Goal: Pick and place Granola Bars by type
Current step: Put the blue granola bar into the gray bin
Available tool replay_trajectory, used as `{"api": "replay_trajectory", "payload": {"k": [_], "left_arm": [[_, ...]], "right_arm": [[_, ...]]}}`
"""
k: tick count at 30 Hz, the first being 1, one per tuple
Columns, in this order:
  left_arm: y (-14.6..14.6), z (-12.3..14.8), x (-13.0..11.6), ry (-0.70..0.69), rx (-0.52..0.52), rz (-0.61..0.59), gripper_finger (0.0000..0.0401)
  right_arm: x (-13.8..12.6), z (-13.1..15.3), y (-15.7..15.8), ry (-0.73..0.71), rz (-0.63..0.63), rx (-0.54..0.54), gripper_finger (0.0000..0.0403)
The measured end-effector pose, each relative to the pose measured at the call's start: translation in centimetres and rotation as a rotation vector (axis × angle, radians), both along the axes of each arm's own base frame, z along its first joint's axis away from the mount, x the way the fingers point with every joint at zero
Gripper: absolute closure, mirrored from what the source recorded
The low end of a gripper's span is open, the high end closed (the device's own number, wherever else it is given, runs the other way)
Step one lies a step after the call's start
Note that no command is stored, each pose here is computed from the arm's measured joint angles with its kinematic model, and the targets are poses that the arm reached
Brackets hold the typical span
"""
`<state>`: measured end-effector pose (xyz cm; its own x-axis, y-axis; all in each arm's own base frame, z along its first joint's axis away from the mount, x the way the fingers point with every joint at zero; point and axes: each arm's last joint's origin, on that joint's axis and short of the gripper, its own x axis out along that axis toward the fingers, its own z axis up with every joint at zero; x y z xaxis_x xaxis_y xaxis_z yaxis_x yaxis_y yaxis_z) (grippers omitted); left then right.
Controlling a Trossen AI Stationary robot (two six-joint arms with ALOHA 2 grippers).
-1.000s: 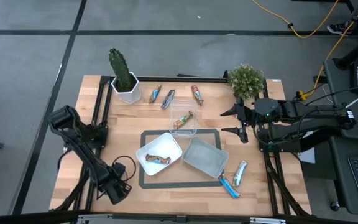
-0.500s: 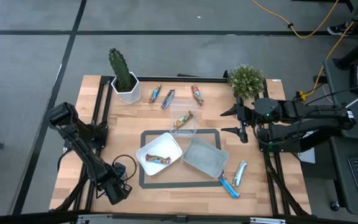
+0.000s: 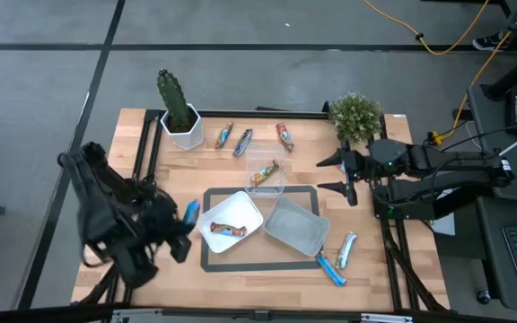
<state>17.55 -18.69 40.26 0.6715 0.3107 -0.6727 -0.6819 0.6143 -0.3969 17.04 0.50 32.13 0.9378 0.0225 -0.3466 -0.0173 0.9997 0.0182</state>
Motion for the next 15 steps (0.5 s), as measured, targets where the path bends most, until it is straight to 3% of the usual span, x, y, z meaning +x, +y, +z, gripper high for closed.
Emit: {"api": "replay_trajectory", "payload": {"k": [3, 9, 15], "left_arm": [[1.0, 2.6, 0.3, -0.086, 0.134, -0.060, 0.0384], [4.0, 4.3, 2.3, -0.016, 0.284, -0.099, 0.0382], [8.9, 5.4, 7.6, 0.014, 0.429, -0.133, 0.0381]], "right_arm": [[0.1, 0.2, 0.0, -0.026, 0.000, 0.001, 0.0107], [0.3, 1.0, 0.0, -0.109, 0.007, 0.008, 0.0107], [1.1, 3.7, 0.1, -0.255, 0.002, 0.092, 0.0107]]}}
